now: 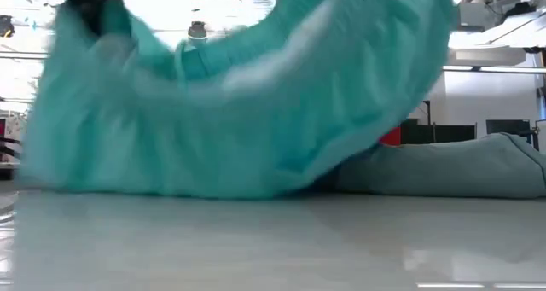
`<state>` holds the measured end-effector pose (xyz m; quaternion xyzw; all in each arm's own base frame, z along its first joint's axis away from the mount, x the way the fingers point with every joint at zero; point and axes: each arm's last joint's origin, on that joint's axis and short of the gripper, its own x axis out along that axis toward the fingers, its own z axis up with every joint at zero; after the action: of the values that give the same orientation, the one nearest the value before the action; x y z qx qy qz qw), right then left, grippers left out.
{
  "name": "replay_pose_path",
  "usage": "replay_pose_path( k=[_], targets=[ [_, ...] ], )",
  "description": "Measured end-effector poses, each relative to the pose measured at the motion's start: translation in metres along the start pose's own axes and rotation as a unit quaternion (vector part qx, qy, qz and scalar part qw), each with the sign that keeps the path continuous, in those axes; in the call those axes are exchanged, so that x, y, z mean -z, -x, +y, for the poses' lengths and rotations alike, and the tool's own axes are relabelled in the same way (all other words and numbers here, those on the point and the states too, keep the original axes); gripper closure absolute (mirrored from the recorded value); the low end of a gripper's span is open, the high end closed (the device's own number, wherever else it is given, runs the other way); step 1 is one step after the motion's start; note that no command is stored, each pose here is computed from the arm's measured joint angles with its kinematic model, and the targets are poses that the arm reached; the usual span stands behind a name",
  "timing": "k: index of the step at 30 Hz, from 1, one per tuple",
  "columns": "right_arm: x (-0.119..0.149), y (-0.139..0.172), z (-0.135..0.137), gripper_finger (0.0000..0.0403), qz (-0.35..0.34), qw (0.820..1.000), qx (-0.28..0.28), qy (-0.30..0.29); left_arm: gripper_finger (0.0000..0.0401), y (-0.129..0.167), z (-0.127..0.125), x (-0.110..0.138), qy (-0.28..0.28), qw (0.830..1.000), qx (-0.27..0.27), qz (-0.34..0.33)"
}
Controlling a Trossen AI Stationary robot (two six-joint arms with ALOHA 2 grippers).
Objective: Fold Laundry from Bin
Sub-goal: Remove the light blue shorts from the red bin on the table
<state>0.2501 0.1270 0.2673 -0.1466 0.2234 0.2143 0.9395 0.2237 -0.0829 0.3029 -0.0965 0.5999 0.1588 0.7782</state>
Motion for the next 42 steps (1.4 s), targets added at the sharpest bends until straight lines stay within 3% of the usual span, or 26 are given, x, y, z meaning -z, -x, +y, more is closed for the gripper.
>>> replay_pose_path(
  k=[5, 10, 16, 21, 27, 32, 35, 38, 42],
  targets=[
    [0.034, -0.030, 0.030, 0.0385, 0.008, 0.999, 0.028, -0.040, 0.0401, -0.078, -0.042, 0.033, 0.028, 0.988, 0.144, -0.036],
    [0.045, -0.050, 0.051, 0.0385, 0.031, 0.999, 0.012, -0.031, 0.0401, -0.103, -0.055, 0.053, 0.066, 0.977, 0.196, -0.051],
    [0.047, -0.051, 0.065, 0.0382, 0.063, 0.997, 0.005, -0.053, 0.0401, -0.103, -0.057, 0.068, 0.064, 0.982, 0.177, -0.024],
    [0.033, -0.040, 0.062, 0.0382, 0.038, 0.996, 0.056, -0.059, 0.0401, -0.105, -0.051, 0.073, 0.049, 0.989, 0.137, -0.005],
    [0.008, -0.037, 0.049, 0.0383, -0.067, 0.979, 0.095, -0.168, 0.0401, -0.107, -0.044, 0.076, 0.006, 0.996, 0.092, -0.008],
    [0.000, -0.036, 0.050, 0.0383, -0.081, 0.969, 0.096, -0.215, 0.0401, -0.109, -0.028, 0.083, -0.039, 0.996, 0.038, 0.066],
    [0.006, -0.035, 0.057, 0.0383, -0.045, 0.975, 0.081, -0.203, 0.0401, -0.109, -0.023, 0.085, -0.071, 0.995, 0.007, 0.068],
    [0.019, -0.043, 0.068, 0.0377, 0.004, 0.977, 0.063, -0.205, 0.0401, -0.109, -0.024, 0.083, -0.103, 0.994, 0.006, 0.044],
    [0.030, -0.061, 0.078, 0.0352, 0.016, 0.977, 0.059, -0.205, 0.0401, -0.109, -0.028, 0.079, -0.133, 0.991, 0.010, 0.006]
  ],
)
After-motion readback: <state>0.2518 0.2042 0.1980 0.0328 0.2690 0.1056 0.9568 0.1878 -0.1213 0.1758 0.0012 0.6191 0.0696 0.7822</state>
